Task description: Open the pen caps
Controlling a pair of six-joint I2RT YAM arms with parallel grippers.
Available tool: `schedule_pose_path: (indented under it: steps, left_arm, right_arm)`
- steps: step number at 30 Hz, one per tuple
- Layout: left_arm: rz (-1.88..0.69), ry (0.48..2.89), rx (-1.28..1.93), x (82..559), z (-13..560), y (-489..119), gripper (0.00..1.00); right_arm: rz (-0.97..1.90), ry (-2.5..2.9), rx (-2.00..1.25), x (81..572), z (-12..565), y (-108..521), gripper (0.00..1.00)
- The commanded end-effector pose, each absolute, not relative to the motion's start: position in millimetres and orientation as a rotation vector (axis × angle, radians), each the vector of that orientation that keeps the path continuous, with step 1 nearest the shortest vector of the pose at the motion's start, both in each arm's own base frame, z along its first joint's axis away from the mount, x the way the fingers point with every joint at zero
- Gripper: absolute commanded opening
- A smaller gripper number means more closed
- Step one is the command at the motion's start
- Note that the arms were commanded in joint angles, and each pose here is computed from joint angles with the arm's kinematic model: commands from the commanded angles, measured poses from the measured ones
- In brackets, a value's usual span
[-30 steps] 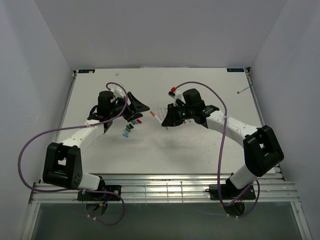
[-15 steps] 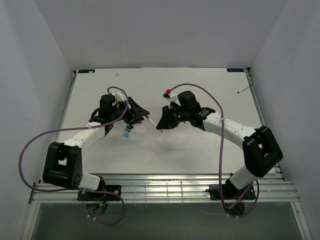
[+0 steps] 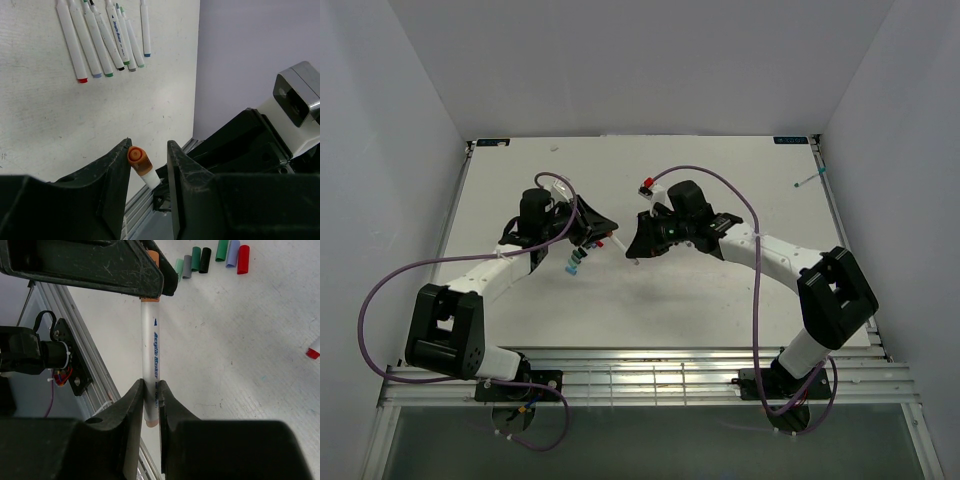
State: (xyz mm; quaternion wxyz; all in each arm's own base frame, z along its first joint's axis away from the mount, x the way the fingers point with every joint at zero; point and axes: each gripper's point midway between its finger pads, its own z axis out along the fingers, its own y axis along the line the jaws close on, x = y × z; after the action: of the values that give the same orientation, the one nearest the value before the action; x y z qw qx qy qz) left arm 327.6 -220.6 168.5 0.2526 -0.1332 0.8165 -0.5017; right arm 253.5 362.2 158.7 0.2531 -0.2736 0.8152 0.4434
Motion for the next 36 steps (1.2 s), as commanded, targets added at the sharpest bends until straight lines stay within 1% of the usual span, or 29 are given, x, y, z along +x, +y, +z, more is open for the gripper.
schedule_pose_path:
  steps: [1,2,4,7,11,12,13,14,15,17,21,25,27,28,29,30,36]
  left_arm:
    - [-1.387,2.195,-0.327,325.0,176.5,-223.9,0.43]
    - [-1.392,2.196,-0.328,324.0,176.4,-224.1,0.39]
    - [-1.398,2.198,-0.325,322.6,176.6,-224.9,0.34]
    - [-1.398,2.199,-0.327,321.9,176.0,-224.7,0.21]
    - [-1.399,2.203,-0.328,321.3,175.2,-224.8,0.12]
    - [-1.402,2.205,-0.332,320.7,174.8,-224.9,0.08]
    - [-1.404,2.21,-0.333,320.2,173.4,-225.1,0.03]
    - [-1.407,2.21,-0.333,320.6,173.3,-225.4,0.0]
    - [-1.412,2.215,-0.335,319.7,172.5,-225.8,0.0]
    - [-1.414,2.217,-0.337,319.8,172.1,-226.4,0.0]
    - [-1.415,2.216,-0.337,320.4,173.5,-226.6,0.0]
    - [-1.412,2.211,-0.339,321.5,177.7,-226.4,0.0]
    - [-1.411,2.201,-0.336,324.3,182.0,-226.8,0.0]
    - [-1.41,2.198,-0.335,325.9,183.3,-227.0,0.0]
    - [-1.407,2.193,-0.337,327.8,185.0,-227.0,0.0]
    - [-1.408,2.181,-0.334,330.8,189.9,-227.5,0.0]
    - [-1.333,2.133,-0.382,349.2,202.9,-221.0,0.0]
  right_arm:
    - [1.229,2.136,-0.752,262.0,180.2,373.4,0.08]
    - [1.227,2.136,-0.756,261.8,179.4,373.7,0.08]
    - [1.219,2.136,-0.751,263.9,178.6,373.5,0.08]
    - [1.209,2.136,-0.752,266.0,176.9,374.5,0.08]
    - [1.201,2.124,-0.751,270.3,180.2,376.0,0.08]
    - [1.2,2.124,-0.753,271.1,179.8,376.7,0.11]
    - [1.205,2.115,-0.761,271.6,182.4,378.8,0.21]
    - [1.21,2.109,-0.768,271.8,183.9,380.0,0.26]
    - [1.217,2.112,-0.774,272.7,182.2,381.5,0.34]
    - [1.211,2.108,-0.782,277.0,185.3,384.6,0.37]
    - [1.223,2.12,-0.8,281.5,181.7,392.3,0.38]
    - [1.23,2.137,-0.801,282.5,177.6,396.2,0.35]
    - [1.226,2.151,-0.808,280.0,171.7,398.0,0.31]
    - [1.224,2.159,-0.81,278.6,168.7,398.3,0.23]
    - [1.225,2.163,-0.816,276.0,166.7,399.6,0.19]
    - [1.219,2.177,-0.815,274.9,161.7,398.7,0.09]
    - [1.153,2.21,-0.81,260.1,150.2,393.2,0.08]
